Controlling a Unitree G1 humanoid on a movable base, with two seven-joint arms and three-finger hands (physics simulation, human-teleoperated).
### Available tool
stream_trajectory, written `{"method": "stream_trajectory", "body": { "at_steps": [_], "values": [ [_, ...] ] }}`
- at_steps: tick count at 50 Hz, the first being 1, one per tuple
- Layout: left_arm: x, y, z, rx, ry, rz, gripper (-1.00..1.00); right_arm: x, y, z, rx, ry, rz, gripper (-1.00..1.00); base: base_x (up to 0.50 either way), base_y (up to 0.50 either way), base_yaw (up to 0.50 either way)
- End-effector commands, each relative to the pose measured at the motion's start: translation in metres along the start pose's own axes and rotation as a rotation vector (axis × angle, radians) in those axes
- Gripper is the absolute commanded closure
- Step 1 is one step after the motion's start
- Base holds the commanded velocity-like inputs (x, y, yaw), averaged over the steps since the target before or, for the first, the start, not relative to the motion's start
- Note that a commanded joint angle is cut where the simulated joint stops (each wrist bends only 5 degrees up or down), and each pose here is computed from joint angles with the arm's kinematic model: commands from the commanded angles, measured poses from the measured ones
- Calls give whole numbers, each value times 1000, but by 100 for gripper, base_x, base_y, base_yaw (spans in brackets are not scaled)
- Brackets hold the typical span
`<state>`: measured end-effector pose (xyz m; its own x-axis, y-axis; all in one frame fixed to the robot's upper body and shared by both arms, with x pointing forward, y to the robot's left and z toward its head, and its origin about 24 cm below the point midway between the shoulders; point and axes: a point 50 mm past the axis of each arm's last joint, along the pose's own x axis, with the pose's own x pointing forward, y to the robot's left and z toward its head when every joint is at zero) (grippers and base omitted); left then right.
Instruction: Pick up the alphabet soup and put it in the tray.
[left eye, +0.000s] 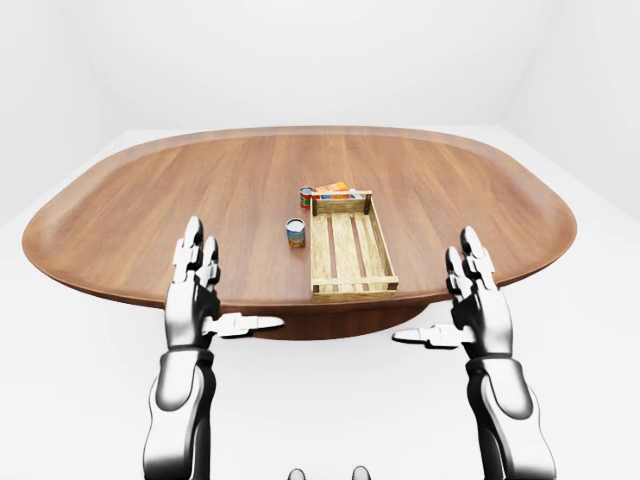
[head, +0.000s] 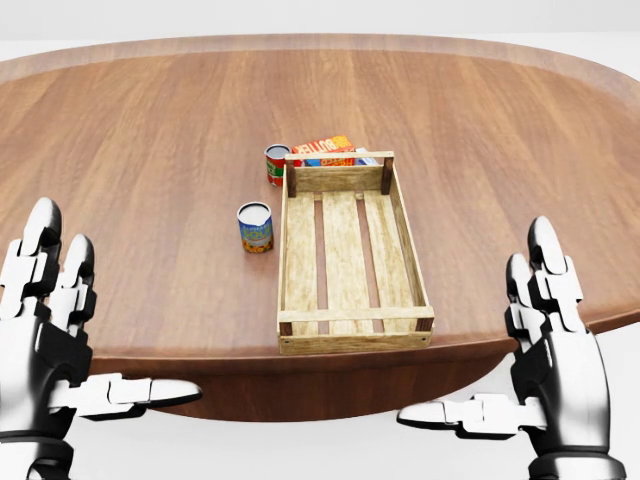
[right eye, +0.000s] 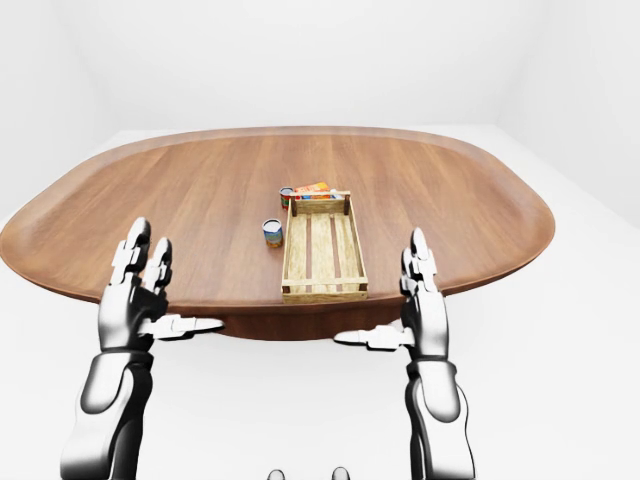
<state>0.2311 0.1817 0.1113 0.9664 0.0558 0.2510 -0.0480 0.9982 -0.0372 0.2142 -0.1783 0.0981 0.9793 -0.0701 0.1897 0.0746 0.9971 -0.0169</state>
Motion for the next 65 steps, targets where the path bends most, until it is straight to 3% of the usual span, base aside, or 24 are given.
{"method": "stream_trajectory", "body": {
  "at_steps": [1,7,12,13,16,17,19,40,47,65],
  "values": [
    [-11,6,12,-2,-39,7,-100,-15,-9,28,-12,-101,-30,-100,0,0,0],
    [-12,10,47,-1,-195,22,-100,-20,-11,37,-18,-135,-38,-100,0,0,0],
    [-13,11,49,3,-201,23,-100,-24,-10,46,-23,-168,-40,-100,0,0,0],
    [-14,12,38,-1,-151,23,-100,-25,-10,47,-24,-175,-41,-100,0,0,0],
    [-14,13,55,3,-230,27,-100,-26,-11,50,-24,-183,-45,-100,0,0,0],
    [-15,13,38,-1,-152,27,-100,-27,-11,50,-24,-184,-46,-100,0,0,0],
    [-13,13,30,-5,-118,26,-100,-26,-11,49,-22,-180,-45,-100,0,0,0],
    [-14,15,31,-9,-124,34,-100,-26,-8,53,-24,-196,-37,-100,0,-43,0],
    [-14,15,31,-10,-124,36,-100,-25,-6,52,-45,-195,-30,-100,0,0,0],
    [-15,18,36,-20,-145,44,-100,-26,-3,50,-60,-182,-5,-100,48,0,0]
  ]
}}
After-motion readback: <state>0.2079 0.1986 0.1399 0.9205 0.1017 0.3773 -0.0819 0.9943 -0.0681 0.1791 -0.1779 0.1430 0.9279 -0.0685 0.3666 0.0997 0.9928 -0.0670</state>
